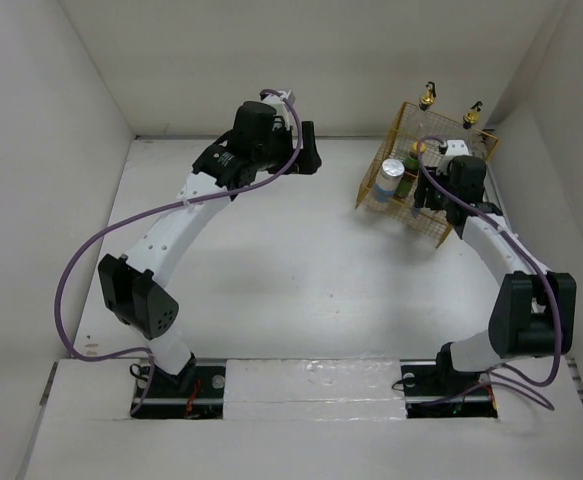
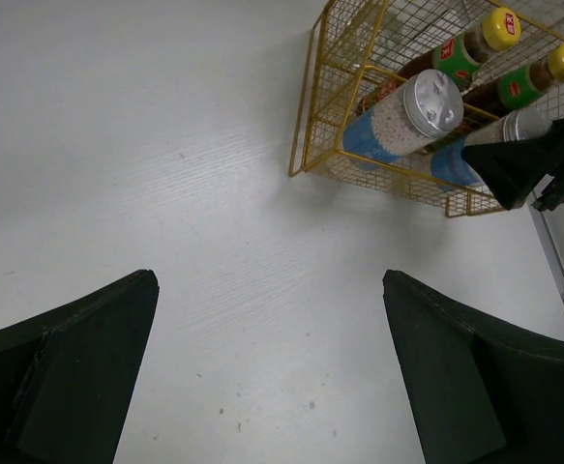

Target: Organize the condiment bottles

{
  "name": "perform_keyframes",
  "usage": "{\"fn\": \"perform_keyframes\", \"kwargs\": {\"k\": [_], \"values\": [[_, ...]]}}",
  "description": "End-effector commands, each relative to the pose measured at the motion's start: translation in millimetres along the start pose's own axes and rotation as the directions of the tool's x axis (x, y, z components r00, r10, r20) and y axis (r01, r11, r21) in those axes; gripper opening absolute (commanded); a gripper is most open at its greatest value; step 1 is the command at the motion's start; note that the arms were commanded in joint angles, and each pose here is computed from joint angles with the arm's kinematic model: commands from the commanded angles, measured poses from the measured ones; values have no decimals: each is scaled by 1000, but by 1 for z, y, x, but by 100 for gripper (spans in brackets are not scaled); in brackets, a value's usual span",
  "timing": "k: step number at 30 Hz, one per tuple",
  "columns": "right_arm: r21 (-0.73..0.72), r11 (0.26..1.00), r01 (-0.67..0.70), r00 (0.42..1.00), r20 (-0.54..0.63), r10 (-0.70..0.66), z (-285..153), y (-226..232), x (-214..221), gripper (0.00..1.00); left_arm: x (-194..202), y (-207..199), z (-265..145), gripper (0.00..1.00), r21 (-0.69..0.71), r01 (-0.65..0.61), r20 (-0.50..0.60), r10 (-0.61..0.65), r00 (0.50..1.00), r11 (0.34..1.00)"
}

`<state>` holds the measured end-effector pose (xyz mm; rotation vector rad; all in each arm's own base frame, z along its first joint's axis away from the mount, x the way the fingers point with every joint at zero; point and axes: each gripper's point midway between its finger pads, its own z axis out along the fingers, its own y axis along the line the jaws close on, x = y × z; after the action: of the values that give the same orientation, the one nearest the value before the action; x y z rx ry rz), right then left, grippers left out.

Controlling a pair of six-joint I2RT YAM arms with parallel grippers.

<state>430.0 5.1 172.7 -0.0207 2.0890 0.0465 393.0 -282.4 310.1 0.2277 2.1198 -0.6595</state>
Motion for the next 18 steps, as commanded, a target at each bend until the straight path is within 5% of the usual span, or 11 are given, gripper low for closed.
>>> {"fn": "perform_keyframes", "kwargs": {"k": [1, 8, 18], "values": [[7, 1000, -2, 988, 153, 1, 1, 2, -42, 48, -7, -2, -1, 100, 10, -22, 30, 22, 999, 1000], [-3, 1000, -11, 991, 133, 11, 2, 4, -34, 99, -8, -2, 1, 100, 10, -22, 31, 22, 999, 1000], [0, 1000, -14, 939, 345, 13, -109, 19, -114, 99, -46, -20, -30, 100, 45, -13, 139, 7, 990, 999]]}}
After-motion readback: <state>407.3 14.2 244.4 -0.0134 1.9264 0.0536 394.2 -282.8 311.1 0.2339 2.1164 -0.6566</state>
